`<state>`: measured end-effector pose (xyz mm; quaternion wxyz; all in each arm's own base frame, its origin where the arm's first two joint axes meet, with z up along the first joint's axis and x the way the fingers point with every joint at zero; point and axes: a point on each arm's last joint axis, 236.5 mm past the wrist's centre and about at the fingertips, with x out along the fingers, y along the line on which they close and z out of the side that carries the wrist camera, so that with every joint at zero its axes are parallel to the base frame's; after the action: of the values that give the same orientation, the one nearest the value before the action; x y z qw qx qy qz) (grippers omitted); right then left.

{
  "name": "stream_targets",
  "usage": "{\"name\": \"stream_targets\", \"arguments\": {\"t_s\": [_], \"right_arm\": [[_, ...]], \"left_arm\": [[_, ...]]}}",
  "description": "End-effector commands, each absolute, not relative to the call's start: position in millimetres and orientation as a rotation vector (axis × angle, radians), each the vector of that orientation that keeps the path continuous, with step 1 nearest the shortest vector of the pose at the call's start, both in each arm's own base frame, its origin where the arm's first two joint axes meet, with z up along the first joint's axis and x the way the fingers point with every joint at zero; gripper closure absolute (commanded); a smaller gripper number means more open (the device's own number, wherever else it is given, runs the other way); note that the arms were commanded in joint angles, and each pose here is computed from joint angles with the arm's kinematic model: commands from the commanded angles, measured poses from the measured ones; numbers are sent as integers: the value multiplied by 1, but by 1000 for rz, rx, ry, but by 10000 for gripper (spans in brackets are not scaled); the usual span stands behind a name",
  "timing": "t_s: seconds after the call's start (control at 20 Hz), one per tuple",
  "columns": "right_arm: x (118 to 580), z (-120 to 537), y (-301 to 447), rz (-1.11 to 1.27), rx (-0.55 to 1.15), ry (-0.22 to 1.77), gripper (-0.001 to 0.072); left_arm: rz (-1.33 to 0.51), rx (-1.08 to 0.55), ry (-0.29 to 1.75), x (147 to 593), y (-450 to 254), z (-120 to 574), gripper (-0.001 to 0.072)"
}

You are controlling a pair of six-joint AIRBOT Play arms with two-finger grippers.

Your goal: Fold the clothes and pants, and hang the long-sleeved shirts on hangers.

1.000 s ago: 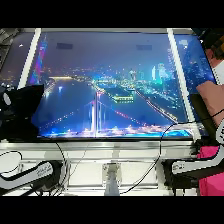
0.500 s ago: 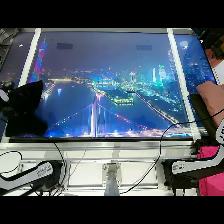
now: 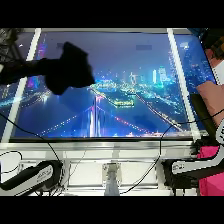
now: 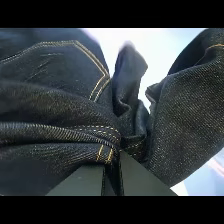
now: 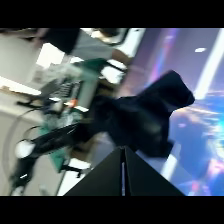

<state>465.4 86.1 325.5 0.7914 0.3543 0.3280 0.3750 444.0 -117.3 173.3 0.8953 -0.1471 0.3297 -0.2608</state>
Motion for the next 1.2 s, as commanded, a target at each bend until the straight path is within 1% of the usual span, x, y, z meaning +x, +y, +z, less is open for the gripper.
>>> {"name": "stream_targets", "arguments": {"t_s": [0.0,0.1,0.2,0.25,0.3,0.35,0.4,0.5,0.55,0.6,0.65,0.7,0.75,0.8,0.9,0.95,1.05,1.15], "right_arm": [[473,312,77,738,728,721,692],[474,312,76,734,728,719,692],[475,313,75,728,730,711,691],[478,315,74,721,736,697,673],[479,316,73,719,738,692,613],[480,316,73,717,738,690,510],[480,316,73,718,738,690,433],[480,315,73,715,737,691,431],[480,315,72,712,735,692,431],[481,313,72,709,733,695,433],[482,310,71,703,730,703,445],[483,304,69,693,726,716,446],[485,296,67,676,725,732,510],[485,284,63,653,716,763,698],[485,243,53,591,684,870,695],[480,217,51,586,674,950,696],[474,172,58,621,729,1080,697],[471,121,69,624,801,1208,697]], "left_arm": [[-723,-194,695,416,-202,181,694],[-785,-106,743,399,-233,163,693],[-876,-71,812,377,-266,145,684],[-911,-54,844,367,-279,136,571],[-941,-36,874,358,-290,127,295],[-963,-27,898,352,-297,121,164],[-979,-20,918,346,-301,117,165],[-996,-7,952,338,-299,113,166],[-986,16,967,338,-292,109,179],[-963,59,982,340,-282,103,226],[-932,108,994,343,-269,96,336],[-897,147,1003,349,-256,90,526],[-861,179,1006,356,-244,86,687],[-819,193,1007,363,-232,83,691],[-650,179,1013,390,-191,78,692],[-554,143,1024,404,-163,75,693],[-458,19,1058,414,-119,71,693],[-408,-171,1100,411,-88,56,693]]}}
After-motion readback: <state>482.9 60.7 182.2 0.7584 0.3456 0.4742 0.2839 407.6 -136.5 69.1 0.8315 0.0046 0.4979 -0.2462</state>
